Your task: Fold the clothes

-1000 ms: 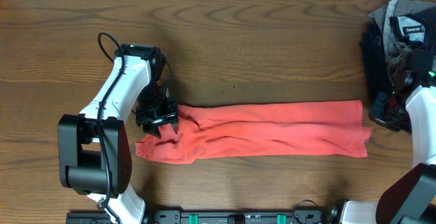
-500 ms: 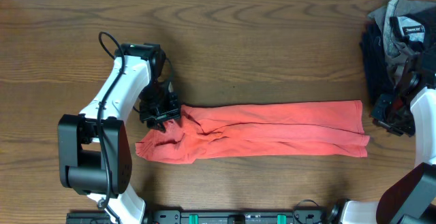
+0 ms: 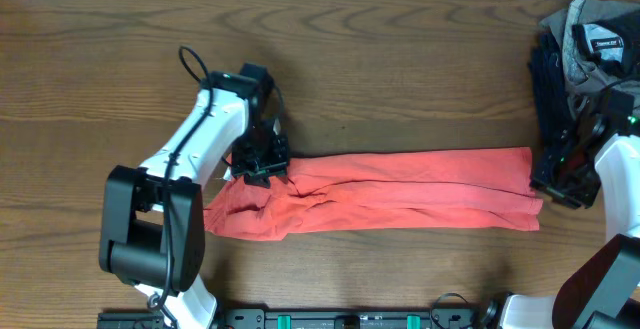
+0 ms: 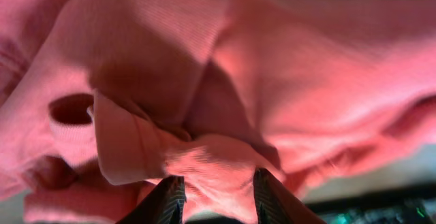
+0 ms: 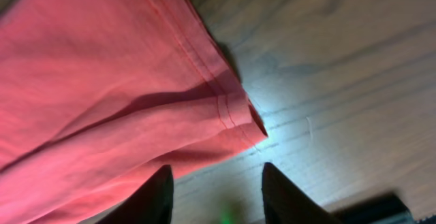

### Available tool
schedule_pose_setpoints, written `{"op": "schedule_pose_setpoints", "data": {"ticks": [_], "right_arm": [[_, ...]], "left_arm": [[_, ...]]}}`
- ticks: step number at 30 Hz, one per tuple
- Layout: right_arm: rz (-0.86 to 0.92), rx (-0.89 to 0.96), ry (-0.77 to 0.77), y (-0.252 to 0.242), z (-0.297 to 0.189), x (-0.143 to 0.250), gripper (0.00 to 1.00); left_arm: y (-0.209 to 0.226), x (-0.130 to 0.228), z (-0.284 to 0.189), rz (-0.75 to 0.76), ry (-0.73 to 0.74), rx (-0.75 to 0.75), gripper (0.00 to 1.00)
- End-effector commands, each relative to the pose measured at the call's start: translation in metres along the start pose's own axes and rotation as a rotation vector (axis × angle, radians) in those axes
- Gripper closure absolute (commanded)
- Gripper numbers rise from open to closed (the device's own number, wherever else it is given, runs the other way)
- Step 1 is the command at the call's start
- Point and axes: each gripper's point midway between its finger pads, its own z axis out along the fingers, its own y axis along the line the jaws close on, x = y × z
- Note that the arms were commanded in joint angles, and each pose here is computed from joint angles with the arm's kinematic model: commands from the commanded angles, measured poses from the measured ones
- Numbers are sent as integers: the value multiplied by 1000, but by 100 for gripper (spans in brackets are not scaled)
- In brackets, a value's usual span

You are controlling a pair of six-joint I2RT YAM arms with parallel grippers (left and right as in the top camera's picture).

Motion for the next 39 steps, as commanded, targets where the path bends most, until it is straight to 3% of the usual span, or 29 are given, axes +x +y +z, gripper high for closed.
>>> {"op": "schedule_pose_setpoints", "data": {"ticks": [1,5,9,13,16,25,27,30,33,39], "right_arm": [[-13,-21,41,2,17,12,50],[-13,-65,13,10,25,8,36],[-13,-68,-28,11,34,1,29],[-14,-69,-37,11,44,2,26],[-35,-66,-40,10,48,4,25],[-139,-79,-78,13,47,-5,25],[-156,-79,-85,14,48,-7,26],[-166,-116,-78,20,50,-6,26],[-218,-209,-64,37,52,-4,27],[-216,-211,-6,38,69,1,27]], "left_arm": [[17,5,20,-109,-2,-78,65],[23,-3,45,-137,-50,-55,64],[25,-27,65,-104,-174,-24,59],[27,-30,70,-89,-193,-20,54],[27,-30,62,-24,-202,-31,54],[42,-26,-12,-90,-338,-24,49],[43,-21,-31,-96,-386,-3,43],[38,-16,-53,-79,-460,27,24],[36,-13,-62,-70,-490,38,23],[39,-5,-57,-80,-453,24,22]]}}
